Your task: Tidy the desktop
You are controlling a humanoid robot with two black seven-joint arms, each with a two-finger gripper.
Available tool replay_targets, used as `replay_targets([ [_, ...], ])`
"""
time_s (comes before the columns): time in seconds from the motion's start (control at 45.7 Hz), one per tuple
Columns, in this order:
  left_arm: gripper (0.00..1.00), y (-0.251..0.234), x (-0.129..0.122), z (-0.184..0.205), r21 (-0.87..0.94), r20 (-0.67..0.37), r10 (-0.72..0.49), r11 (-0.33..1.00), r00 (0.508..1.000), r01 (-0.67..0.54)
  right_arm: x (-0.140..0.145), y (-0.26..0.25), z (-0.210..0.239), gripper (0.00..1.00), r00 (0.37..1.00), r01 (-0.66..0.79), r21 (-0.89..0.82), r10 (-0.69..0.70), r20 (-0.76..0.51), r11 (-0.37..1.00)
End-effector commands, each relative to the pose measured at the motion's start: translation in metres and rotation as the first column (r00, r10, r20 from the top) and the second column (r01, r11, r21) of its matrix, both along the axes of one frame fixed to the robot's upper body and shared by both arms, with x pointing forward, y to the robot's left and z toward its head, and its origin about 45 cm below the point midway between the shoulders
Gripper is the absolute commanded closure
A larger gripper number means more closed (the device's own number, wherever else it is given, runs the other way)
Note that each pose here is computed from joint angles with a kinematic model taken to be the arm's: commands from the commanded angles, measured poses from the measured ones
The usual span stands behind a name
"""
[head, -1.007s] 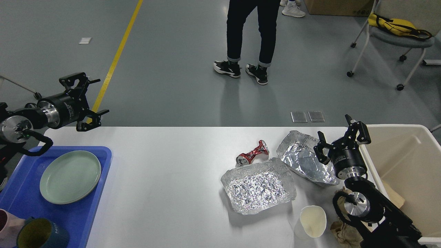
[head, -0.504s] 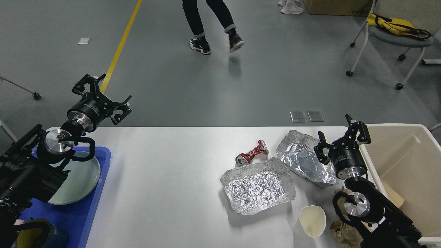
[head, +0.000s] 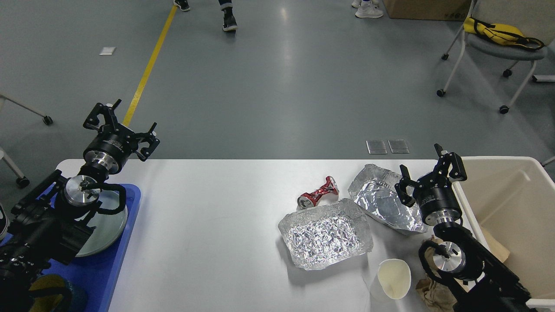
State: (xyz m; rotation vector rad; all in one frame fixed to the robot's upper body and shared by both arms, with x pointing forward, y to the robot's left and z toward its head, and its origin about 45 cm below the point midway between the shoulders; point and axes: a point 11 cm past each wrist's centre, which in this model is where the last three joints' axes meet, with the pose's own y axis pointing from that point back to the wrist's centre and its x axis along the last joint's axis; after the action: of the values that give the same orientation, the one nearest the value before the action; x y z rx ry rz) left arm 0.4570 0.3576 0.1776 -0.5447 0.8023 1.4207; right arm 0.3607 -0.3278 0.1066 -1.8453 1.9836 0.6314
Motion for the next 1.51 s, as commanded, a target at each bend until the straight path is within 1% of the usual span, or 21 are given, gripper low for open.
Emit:
replay_targets([
  [0.0, 0.04, -0.02, -0.007, -0.018, -0.034, -0.012, -0.039, 0.999, 0.999, 0.038, -0.001, 0.0, -0.001, 0.0, 1.0, 0.001, 0.0, -0.001, -0.002, 1.0],
  [0.109, 0.04, -0.029, -0.018, -0.034, -0.056, -0.023, -0.062, 0.997, 0.998, 0.061, -0.001, 0.0, 0.0, 0.0, 1.0, 0.001, -0.001, -0.001, 0.0, 1.0],
  [0.175, 0.04, -0.028, -0.028, -0.044, -0.064, -0.024, -0.077, 0.995, 0.997, 0.075, -0.001, 0.0, -0.001, 0.0, 1.0, 0.001, 0.0, -0.001, -0.002, 1.0],
  [0.241, 0.04, -0.028, -0.033, -0.047, -0.071, -0.004, -0.095, 0.993, 0.995, 0.095, -0.001, 0.0, -0.001, 0.0, 1.0, 0.001, 0.0, -0.001, -0.002, 1.0],
  [0.394, 0.04, -0.024, -0.031, -0.041, -0.088, 0.037, -0.059, 0.994, 0.998, 0.063, -0.001, 0.0, -0.001, 0.0, 1.0, 0.001, 0.0, -0.001, -0.002, 1.0],
  [0.591, 0.04, -0.021, -0.032, -0.04, -0.095, 0.066, -0.026, 0.995, 0.997, 0.032, -0.001, 0.0, -0.001, 0.0, 1.0, 0.0, -0.001, 0.0, -0.001, 1.0],
  [1.489, 0.04, -0.021, -0.032, -0.04, -0.095, 0.067, -0.025, 0.995, 0.997, 0.031, 0.0, 0.0, 0.0, 0.0, 1.0, 0.001, -0.002, -0.001, 0.0, 1.0],
])
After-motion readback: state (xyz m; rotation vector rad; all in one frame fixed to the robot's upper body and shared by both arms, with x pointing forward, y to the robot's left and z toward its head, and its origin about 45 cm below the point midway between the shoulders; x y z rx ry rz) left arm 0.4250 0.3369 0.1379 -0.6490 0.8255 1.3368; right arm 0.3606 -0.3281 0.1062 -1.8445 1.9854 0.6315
